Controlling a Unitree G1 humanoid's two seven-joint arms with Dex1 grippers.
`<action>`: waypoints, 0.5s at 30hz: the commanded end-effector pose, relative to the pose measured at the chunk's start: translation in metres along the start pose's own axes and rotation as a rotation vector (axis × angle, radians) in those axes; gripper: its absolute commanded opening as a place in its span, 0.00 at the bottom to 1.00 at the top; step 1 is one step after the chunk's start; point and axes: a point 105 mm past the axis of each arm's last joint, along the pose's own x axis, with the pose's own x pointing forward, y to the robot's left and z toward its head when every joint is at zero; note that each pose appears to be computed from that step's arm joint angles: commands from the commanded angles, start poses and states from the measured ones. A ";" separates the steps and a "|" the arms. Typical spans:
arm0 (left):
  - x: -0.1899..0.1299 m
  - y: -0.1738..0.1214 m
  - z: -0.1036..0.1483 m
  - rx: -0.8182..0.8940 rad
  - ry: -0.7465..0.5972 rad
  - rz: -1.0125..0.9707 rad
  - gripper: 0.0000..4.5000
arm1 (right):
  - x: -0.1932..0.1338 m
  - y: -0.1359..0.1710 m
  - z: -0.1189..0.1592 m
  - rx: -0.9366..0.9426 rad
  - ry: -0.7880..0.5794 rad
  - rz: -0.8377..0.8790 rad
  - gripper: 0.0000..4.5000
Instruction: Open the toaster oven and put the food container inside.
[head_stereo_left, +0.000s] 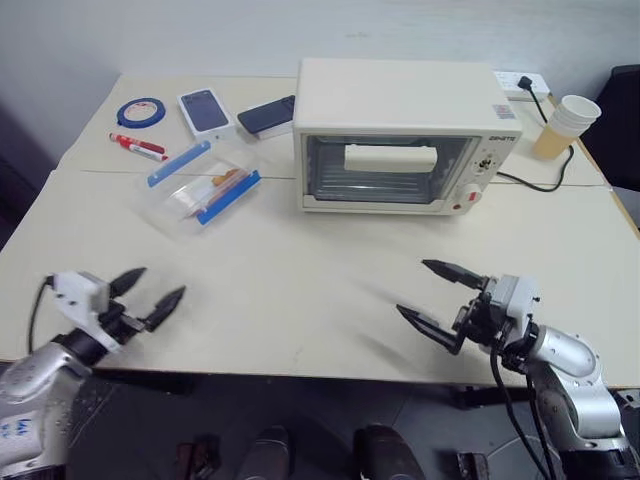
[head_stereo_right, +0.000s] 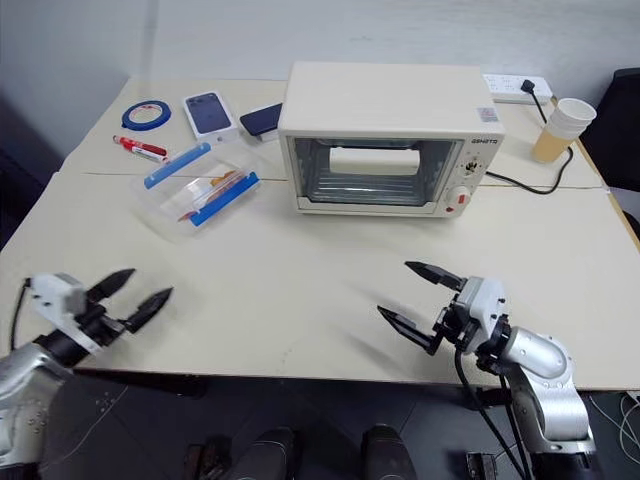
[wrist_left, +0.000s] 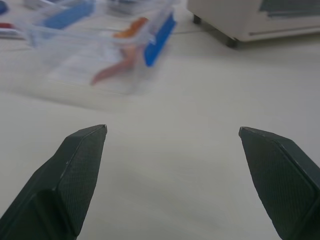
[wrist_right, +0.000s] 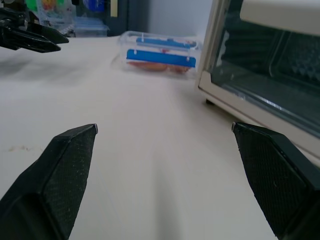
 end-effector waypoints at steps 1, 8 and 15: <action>-0.031 0.030 0.006 -0.046 0.005 0.095 1.00 | 0.012 0.001 0.029 -0.066 -0.092 0.023 1.00; -0.070 0.055 -0.005 -0.188 0.073 0.196 1.00 | 0.018 0.006 0.040 -0.137 -0.111 0.067 1.00; -0.047 0.044 -0.002 -0.197 0.115 0.181 1.00 | 0.014 0.006 0.038 -0.130 -0.091 0.061 1.00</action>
